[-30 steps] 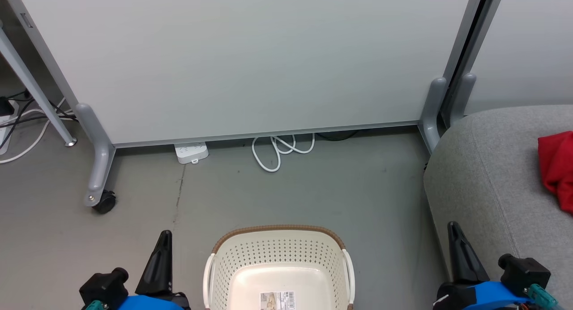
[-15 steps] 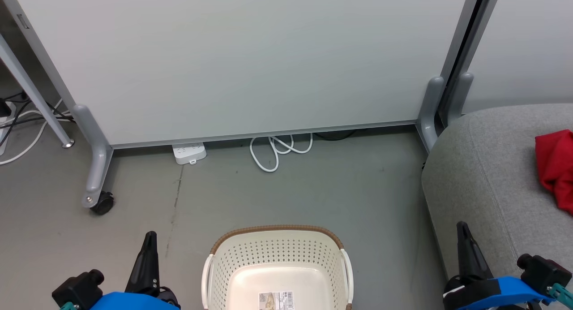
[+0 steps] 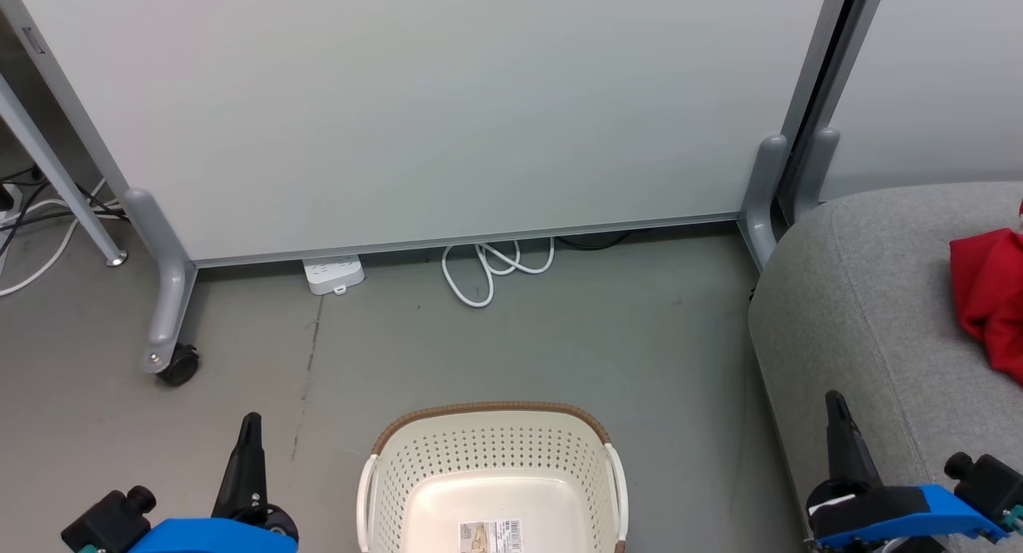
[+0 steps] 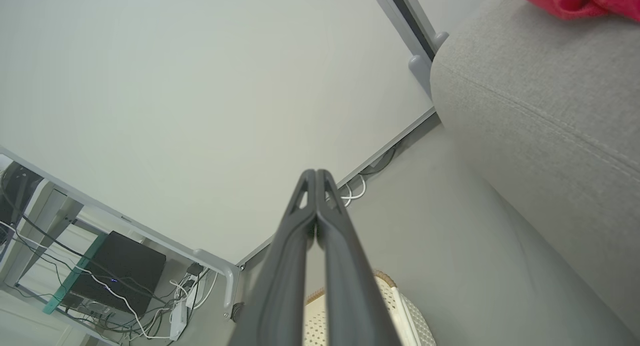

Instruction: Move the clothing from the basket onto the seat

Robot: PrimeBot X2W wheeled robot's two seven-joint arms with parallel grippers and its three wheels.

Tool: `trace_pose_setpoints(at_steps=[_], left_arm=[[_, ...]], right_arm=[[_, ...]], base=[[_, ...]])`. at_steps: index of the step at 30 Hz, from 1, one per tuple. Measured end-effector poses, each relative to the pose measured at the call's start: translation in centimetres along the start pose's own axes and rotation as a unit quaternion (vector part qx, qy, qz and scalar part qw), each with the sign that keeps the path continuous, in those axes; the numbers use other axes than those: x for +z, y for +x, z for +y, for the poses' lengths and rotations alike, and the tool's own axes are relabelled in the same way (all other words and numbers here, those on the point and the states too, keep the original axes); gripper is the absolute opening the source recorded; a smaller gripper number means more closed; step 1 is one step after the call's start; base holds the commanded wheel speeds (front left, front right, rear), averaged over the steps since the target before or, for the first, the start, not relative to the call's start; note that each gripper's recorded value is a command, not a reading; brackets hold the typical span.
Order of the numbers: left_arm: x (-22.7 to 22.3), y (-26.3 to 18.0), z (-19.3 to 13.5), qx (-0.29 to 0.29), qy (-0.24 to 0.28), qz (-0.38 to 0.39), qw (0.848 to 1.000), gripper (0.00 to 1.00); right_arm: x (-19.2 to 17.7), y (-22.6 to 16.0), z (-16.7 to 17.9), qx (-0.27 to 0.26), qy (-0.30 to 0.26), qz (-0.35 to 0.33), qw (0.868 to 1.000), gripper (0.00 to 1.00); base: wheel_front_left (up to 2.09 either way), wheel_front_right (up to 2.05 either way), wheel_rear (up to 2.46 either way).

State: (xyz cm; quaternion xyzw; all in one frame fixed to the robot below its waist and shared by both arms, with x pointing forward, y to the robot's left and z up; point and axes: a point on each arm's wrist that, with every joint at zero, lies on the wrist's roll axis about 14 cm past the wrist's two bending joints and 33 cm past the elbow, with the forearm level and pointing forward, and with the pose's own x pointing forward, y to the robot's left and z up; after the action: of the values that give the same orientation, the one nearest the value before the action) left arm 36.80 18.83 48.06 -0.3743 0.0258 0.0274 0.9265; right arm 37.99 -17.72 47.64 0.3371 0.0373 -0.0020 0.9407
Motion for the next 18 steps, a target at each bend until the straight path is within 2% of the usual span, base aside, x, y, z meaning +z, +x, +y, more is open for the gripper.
trace_pose_setpoints(at_steps=[18], left_arm=[[0.55, 0.44, 0.2, 0.005, -0.107, 0.002, 0.994, 0.0]], right_arm=[[0.7, 0.18, -0.35, -0.009, 0.118, -0.003, 0.993, 0.0]], base=[[0.0, 0.0, 0.0]])
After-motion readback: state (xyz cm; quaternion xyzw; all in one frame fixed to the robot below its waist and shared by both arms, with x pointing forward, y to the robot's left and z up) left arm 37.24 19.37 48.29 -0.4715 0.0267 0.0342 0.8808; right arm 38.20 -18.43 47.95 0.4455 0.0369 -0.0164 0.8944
